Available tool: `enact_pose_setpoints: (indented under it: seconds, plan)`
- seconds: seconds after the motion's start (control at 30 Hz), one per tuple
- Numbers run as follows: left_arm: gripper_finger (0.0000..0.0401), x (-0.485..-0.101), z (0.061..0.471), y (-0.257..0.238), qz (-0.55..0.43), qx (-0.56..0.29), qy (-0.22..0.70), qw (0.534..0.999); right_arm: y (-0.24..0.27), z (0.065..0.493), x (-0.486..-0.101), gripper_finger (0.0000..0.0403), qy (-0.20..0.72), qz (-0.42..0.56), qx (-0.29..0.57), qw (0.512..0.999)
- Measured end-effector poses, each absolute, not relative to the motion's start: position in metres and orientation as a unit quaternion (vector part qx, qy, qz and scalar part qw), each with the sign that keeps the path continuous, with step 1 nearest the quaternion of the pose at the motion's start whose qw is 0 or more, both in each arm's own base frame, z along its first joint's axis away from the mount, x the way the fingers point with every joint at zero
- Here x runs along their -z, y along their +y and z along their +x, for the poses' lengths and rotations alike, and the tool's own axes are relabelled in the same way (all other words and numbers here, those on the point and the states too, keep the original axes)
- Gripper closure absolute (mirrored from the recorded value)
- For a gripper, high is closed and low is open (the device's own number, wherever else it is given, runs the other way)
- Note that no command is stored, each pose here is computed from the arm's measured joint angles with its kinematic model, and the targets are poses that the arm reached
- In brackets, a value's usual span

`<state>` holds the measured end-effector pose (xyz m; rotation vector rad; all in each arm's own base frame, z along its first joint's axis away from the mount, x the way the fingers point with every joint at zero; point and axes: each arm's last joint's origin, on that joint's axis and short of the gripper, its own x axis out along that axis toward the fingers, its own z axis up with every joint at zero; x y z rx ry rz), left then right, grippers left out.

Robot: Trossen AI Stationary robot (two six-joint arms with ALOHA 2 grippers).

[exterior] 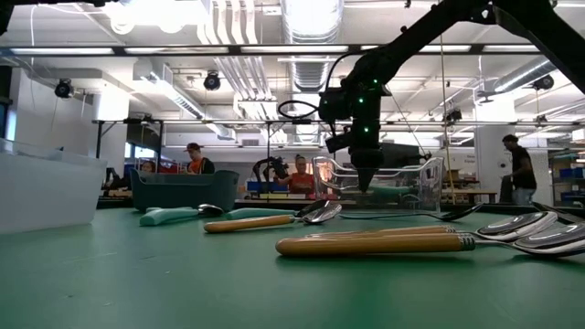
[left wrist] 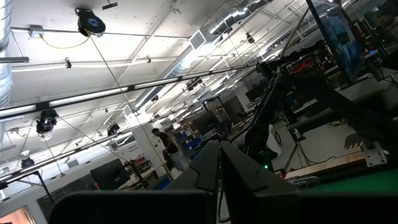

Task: Sort silverware by color (type)
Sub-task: Put the light blue spoon into the transparent bin

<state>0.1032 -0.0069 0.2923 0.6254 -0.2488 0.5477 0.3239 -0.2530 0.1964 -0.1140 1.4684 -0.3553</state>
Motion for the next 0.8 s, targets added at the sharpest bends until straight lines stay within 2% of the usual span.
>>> enact_pose_setpoints:
  seconds: [0.8]
  plan:
    - [0.0401, -0.2923, 0.1032, -0.0069, 0.303, -0.265, -0.121, 0.907, -0.2462, 0.3250, -0.1958, 0.0369, 0.676, -0.044, 0.158, 0.719]
